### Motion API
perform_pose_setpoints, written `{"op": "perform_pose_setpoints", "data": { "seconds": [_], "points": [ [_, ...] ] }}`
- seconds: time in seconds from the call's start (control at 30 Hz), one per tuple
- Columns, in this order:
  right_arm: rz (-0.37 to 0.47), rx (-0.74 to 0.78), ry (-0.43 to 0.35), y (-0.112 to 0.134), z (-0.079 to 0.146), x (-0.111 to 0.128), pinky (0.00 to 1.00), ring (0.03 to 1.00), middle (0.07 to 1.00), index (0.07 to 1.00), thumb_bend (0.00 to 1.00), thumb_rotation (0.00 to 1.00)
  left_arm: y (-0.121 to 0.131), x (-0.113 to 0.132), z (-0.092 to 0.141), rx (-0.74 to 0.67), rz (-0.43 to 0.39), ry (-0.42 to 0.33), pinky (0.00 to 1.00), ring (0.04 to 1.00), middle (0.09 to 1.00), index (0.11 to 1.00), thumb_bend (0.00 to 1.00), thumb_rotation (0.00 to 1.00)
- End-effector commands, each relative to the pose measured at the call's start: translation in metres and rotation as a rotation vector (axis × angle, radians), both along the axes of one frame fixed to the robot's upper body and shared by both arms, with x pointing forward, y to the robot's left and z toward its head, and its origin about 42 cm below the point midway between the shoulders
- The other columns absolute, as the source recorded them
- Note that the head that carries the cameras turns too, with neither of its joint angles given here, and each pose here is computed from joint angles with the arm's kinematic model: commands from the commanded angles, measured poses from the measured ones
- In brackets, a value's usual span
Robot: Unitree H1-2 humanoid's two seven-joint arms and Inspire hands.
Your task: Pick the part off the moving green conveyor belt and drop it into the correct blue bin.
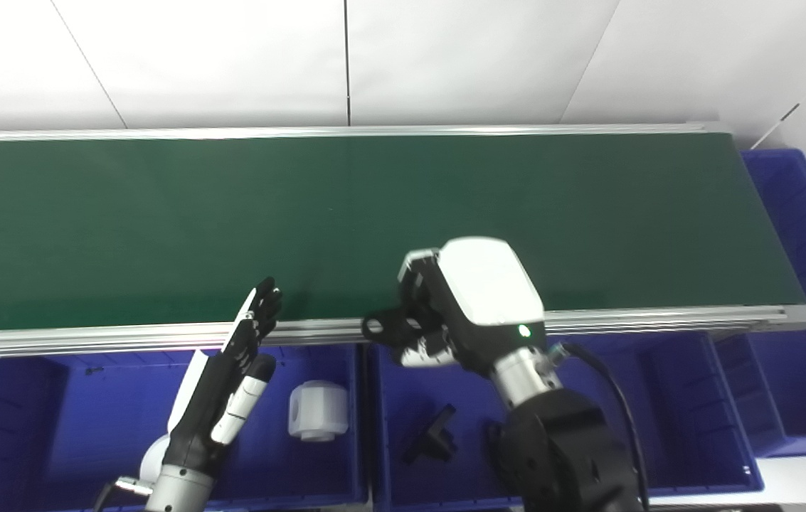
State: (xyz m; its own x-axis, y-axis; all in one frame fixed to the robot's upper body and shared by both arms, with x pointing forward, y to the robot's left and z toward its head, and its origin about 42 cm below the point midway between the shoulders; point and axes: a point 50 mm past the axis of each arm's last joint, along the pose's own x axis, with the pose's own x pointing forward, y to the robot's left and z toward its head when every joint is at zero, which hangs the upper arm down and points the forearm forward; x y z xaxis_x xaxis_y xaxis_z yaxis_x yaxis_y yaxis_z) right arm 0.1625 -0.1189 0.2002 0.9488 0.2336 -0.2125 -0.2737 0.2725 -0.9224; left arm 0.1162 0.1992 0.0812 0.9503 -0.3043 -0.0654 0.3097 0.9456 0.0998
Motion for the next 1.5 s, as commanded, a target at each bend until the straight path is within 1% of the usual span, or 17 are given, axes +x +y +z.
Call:
{"op": "perform_pose_setpoints", "data": {
  "seconds": [0.0, 0.23, 0.5, 0.6, 0.67, 0.77, 0.83, 0.87, 0.9, 0.93, 1.0, 1.03, 1.07, 1.13, 1.2, 1.3, 1.47],
  "points": [
    [0.017, -0.004, -0.031, 0.001, 0.011, -0.006, 0.1, 0.16, 0.469, 0.486, 0.52, 0.0, 0.001, 0.001, 0.011, -0.013, 0.002, -0.039, 0.97, 0.977, 0.981, 1.0, 0.61, 0.93],
    [-0.006, -0.052, 0.079, -0.005, -0.002, -0.016, 0.12, 0.188, 0.47, 0.486, 0.52, 0.0, 0.0, 0.001, 0.014, -0.008, 0.011, -0.034, 0.96, 0.97, 0.98, 1.0, 0.65, 0.94],
    [-0.023, -0.168, 0.162, -0.007, -0.037, -0.014, 0.1, 0.158, 0.469, 0.487, 0.53, 0.0, 0.0, 0.003, 0.014, -0.006, 0.008, -0.035, 0.97, 0.975, 0.987, 1.0, 0.62, 0.95],
    [-0.067, -0.263, 0.247, -0.013, -0.053, -0.008, 0.1, 0.159, 0.469, 0.491, 0.53, 0.0, 0.0, 0.004, 0.013, -0.009, 0.01, -0.036, 0.97, 0.974, 0.984, 1.0, 0.62, 0.95],
    [-0.08, -0.338, 0.284, -0.017, -0.061, -0.006, 0.14, 0.218, 0.47, 0.486, 0.53, 0.0, -0.001, 0.004, 0.012, -0.012, 0.009, -0.036, 0.97, 0.974, 0.984, 1.0, 0.61, 0.95],
    [-0.083, -0.407, 0.303, -0.021, -0.066, -0.005, 0.15, 0.241, 0.471, 0.486, 0.53, 0.0, -0.002, 0.005, 0.012, -0.014, 0.012, -0.036, 0.96, 0.97, 0.98, 1.0, 0.61, 0.94],
    [-0.082, -0.431, 0.299, -0.023, -0.066, -0.006, 0.27, 0.361, 0.446, 0.521, 0.53, 0.0, -0.003, 0.005, 0.012, -0.014, 0.012, -0.037, 0.96, 0.971, 0.98, 1.0, 0.61, 0.94],
    [-0.081, -0.439, 0.299, -0.024, -0.066, -0.006, 0.33, 0.409, 0.501, 0.508, 0.52, 0.08, -0.003, 0.005, 0.012, -0.013, 0.011, -0.037, 0.96, 0.969, 0.98, 1.0, 0.61, 0.94],
    [-0.08, -0.444, 0.303, -0.024, -0.066, -0.006, 0.39, 0.459, 0.557, 0.575, 0.75, 0.17, -0.003, 0.005, 0.012, -0.012, 0.01, -0.037, 0.96, 0.967, 0.98, 1.0, 0.61, 0.94],
    [-0.076, -0.449, 0.305, -0.025, -0.066, -0.007, 0.44, 0.516, 0.612, 0.622, 0.88, 0.27, -0.003, 0.005, 0.012, -0.012, 0.01, -0.037, 0.96, 0.965, 0.978, 1.0, 0.6, 0.94],
    [-0.066, -0.465, 0.308, -0.025, -0.066, -0.007, 0.5, 0.579, 0.671, 0.666, 0.97, 0.37, -0.003, 0.004, 0.012, -0.013, 0.01, -0.036, 0.96, 0.965, 0.978, 1.0, 0.6, 0.94],
    [-0.061, -0.474, 0.308, -0.024, -0.066, -0.008, 0.58, 0.64, 0.723, 0.7, 0.99, 0.45, -0.003, 0.004, 0.012, -0.013, 0.01, -0.035, 0.96, 0.966, 0.978, 1.0, 0.61, 0.94],
    [-0.058, -0.481, 0.316, -0.024, -0.066, -0.008, 0.59, 0.649, 0.73, 0.705, 0.99, 0.46, -0.003, 0.004, 0.012, -0.012, 0.012, -0.035, 0.96, 0.966, 0.978, 1.0, 0.61, 0.94],
    [-0.056, -0.487, 0.338, -0.023, -0.066, -0.009, 0.71, 0.737, 0.798, 0.747, 1.0, 0.52, -0.003, 0.004, 0.012, -0.011, 0.01, -0.036, 0.95, 0.962, 0.975, 1.0, 0.62, 0.94],
    [-0.06, -0.48, 0.357, -0.022, -0.064, -0.009, 0.81, 0.793, 0.841, 0.772, 1.0, 0.54, -0.003, 0.004, 0.012, -0.011, 0.006, -0.038, 0.96, 0.965, 0.978, 1.0, 0.63, 0.94],
    [-0.06, -0.47, 0.368, -0.022, -0.062, -0.009, 0.84, 0.816, 0.86, 0.782, 1.0, 0.54, -0.002, 0.003, 0.011, -0.009, 0.007, -0.04, 0.95, 0.961, 0.974, 1.0, 0.63, 0.94],
    [-0.053, -0.464, 0.379, -0.022, -0.061, -0.009, 0.84, 0.819, 0.863, 0.791, 1.0, 0.54, -0.003, 0.004, 0.011, -0.011, 0.001, -0.04, 0.96, 0.963, 0.976, 1.0, 0.62, 0.94]
  ]
}}
